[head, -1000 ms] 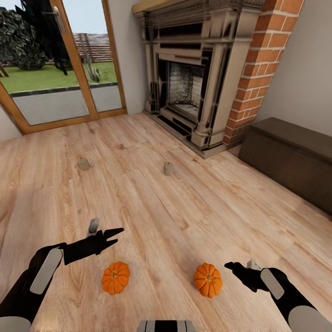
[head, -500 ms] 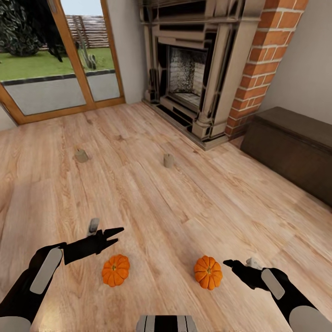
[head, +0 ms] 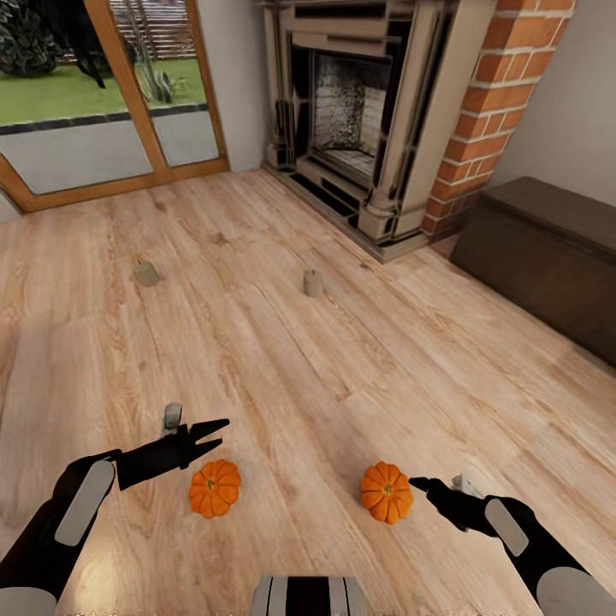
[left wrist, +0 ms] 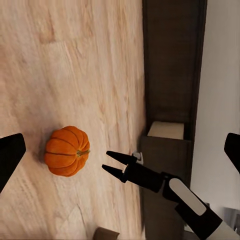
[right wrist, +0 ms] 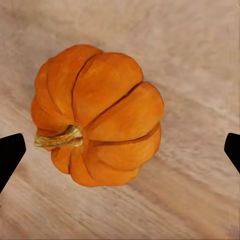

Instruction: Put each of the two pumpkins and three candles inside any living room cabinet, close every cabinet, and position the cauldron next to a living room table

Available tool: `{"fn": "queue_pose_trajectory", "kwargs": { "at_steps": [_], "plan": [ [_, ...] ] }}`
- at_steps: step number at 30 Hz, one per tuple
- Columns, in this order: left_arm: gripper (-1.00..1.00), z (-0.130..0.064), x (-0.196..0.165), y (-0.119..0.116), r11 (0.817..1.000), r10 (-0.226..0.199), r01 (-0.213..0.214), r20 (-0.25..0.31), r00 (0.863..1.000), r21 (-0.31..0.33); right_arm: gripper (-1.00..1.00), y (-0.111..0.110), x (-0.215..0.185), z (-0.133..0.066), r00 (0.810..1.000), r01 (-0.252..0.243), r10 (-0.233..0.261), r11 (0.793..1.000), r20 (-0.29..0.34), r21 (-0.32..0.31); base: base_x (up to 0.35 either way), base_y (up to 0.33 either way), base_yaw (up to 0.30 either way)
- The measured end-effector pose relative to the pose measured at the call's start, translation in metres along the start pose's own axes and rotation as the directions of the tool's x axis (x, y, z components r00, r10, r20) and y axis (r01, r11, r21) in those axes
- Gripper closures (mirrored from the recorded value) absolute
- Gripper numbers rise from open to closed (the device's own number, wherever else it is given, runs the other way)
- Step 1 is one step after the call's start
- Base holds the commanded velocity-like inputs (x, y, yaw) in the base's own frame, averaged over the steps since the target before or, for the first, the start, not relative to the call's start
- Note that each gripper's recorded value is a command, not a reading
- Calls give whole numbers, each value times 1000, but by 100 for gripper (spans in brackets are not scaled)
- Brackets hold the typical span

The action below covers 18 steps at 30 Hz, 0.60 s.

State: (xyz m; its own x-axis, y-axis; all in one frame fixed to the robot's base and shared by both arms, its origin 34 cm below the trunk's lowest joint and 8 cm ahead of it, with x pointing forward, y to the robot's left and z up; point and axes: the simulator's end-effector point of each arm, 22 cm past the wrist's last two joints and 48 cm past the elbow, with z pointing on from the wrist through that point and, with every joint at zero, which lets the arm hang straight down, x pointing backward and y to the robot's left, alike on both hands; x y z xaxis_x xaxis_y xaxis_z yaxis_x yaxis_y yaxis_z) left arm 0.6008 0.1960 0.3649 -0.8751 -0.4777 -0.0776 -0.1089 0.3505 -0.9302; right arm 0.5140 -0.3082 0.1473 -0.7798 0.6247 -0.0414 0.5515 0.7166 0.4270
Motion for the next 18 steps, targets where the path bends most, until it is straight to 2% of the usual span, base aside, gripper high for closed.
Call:
{"fn": "queue_pose_trajectory", "kwargs": {
  "at_steps": [3, 8, 14, 18],
  "plan": [
    [-100, 1, 2, 5, 1000, -9, 9, -4, 1000, 1, -100, 2, 4, 4, 1000, -3, 3, 1000, -9, -22, 0, 0, 0],
    [-100, 3, 5, 3, 999, -26, 26, -12, 1000, 46, -100, -1, 8, 10, 1000, -4, 3, 1000, -22, -30, 0, 0, 0],
    [-100, 7, 9, 14, 998, -45, 46, -21, 999, 42, -100, -7, 13, 16, 999, -9, 8, 1000, -34, -23, 0, 0, 0],
    [-100, 6, 9, 13, 998, -45, 46, -20, 999, 45, -100, -3, 13, 16, 999, -8, 7, 999, -34, -40, 0, 0, 0]
  ]
}}
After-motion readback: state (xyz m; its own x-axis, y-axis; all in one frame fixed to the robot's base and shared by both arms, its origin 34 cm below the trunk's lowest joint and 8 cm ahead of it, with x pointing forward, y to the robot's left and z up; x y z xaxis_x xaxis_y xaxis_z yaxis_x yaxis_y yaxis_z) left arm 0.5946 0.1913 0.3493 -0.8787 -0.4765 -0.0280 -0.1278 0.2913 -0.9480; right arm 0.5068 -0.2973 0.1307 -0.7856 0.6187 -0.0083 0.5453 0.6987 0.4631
